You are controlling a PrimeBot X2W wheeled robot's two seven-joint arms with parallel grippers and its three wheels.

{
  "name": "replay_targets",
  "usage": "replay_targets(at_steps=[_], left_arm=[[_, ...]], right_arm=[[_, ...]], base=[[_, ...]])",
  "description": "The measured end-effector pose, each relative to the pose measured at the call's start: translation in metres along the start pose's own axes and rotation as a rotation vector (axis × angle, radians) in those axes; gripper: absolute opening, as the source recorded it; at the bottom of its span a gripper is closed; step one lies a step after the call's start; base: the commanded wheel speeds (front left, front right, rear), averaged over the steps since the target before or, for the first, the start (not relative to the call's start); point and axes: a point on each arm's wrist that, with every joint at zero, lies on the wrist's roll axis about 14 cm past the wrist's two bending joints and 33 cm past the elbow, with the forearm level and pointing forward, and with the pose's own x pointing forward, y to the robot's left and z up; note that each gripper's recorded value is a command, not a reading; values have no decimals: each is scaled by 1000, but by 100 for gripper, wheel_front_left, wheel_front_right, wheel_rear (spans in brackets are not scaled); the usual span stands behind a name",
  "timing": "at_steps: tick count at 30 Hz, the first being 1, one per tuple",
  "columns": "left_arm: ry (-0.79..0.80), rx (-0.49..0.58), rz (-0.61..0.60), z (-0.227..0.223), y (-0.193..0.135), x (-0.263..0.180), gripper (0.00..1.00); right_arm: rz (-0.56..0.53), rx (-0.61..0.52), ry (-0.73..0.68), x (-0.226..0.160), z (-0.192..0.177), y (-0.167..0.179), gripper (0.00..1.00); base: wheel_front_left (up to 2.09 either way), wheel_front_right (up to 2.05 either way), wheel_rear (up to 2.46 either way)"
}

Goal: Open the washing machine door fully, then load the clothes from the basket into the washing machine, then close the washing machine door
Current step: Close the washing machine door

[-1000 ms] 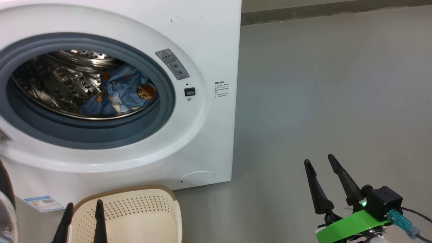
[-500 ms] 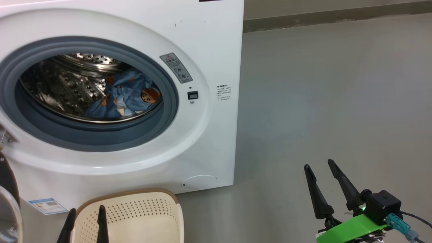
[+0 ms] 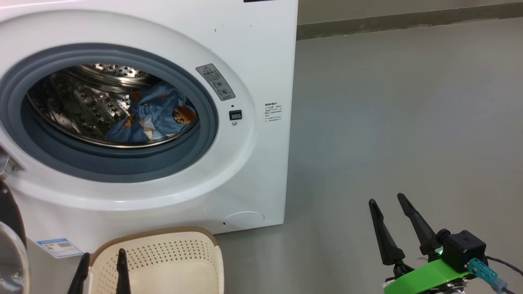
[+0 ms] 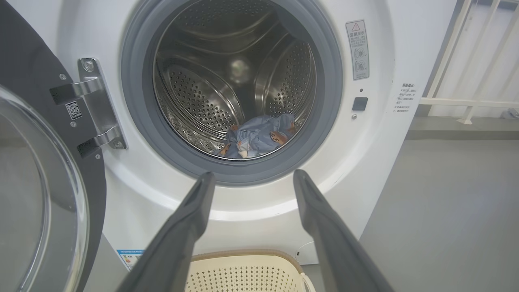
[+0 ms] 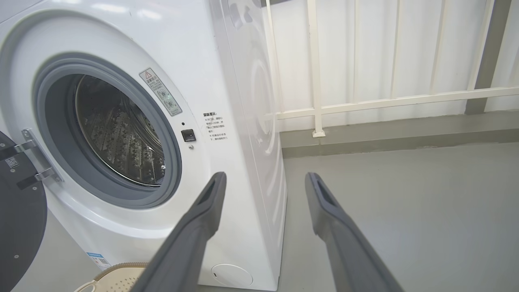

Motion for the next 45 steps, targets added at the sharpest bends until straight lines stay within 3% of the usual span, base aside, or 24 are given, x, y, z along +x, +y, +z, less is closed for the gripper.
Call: replay_targets(at_steps=[27, 45], left_arm=[[-3, 11, 10, 1, -1, 1, 100], [0, -7, 3, 0, -5, -1, 100]], right_arm=[[-18, -1, 7, -2, -2, -6, 100], [-8, 3, 11, 1, -4, -2, 100]], base=[[-155, 155, 0], [-22, 22, 0]])
